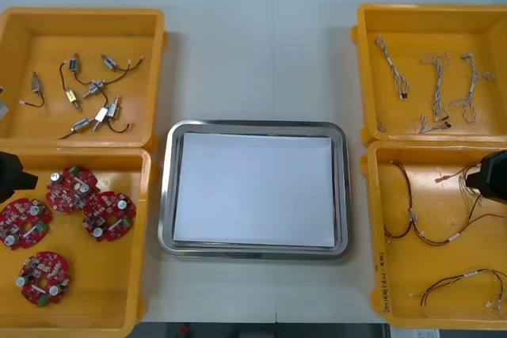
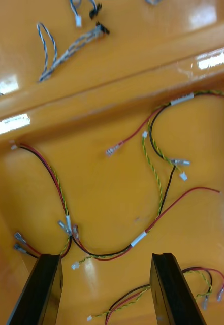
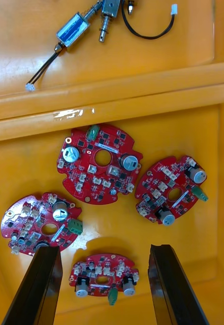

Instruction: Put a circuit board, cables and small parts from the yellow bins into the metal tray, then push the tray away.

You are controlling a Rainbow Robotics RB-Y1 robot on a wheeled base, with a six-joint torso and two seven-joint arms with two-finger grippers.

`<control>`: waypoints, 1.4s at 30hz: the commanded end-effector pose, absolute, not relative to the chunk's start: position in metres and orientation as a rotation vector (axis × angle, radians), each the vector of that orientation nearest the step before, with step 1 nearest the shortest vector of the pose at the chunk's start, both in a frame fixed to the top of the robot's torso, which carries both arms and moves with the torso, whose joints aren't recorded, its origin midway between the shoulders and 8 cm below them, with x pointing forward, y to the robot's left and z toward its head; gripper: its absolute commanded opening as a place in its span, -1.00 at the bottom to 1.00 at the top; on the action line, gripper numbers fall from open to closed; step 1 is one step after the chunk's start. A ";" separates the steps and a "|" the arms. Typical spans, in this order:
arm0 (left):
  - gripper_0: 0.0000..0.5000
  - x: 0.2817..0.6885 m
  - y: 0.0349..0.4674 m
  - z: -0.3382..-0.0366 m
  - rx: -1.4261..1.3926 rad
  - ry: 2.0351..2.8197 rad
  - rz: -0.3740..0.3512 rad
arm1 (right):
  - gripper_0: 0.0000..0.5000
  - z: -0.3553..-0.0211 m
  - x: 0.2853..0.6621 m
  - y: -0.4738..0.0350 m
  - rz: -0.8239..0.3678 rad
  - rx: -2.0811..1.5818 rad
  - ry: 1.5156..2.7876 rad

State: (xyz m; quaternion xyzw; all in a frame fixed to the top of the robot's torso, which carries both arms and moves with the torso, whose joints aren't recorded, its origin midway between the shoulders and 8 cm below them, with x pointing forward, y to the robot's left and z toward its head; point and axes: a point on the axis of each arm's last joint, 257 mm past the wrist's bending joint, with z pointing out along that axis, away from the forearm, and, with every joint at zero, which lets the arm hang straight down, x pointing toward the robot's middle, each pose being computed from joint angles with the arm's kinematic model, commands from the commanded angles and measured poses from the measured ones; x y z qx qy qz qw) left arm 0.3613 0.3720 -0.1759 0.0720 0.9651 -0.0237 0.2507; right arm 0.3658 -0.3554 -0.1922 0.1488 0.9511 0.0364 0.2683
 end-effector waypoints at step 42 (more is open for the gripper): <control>1.00 0.265 0.400 -0.272 0.689 2.575 0.059 | 1.00 -0.302 0.355 -0.366 0.253 1.096 2.560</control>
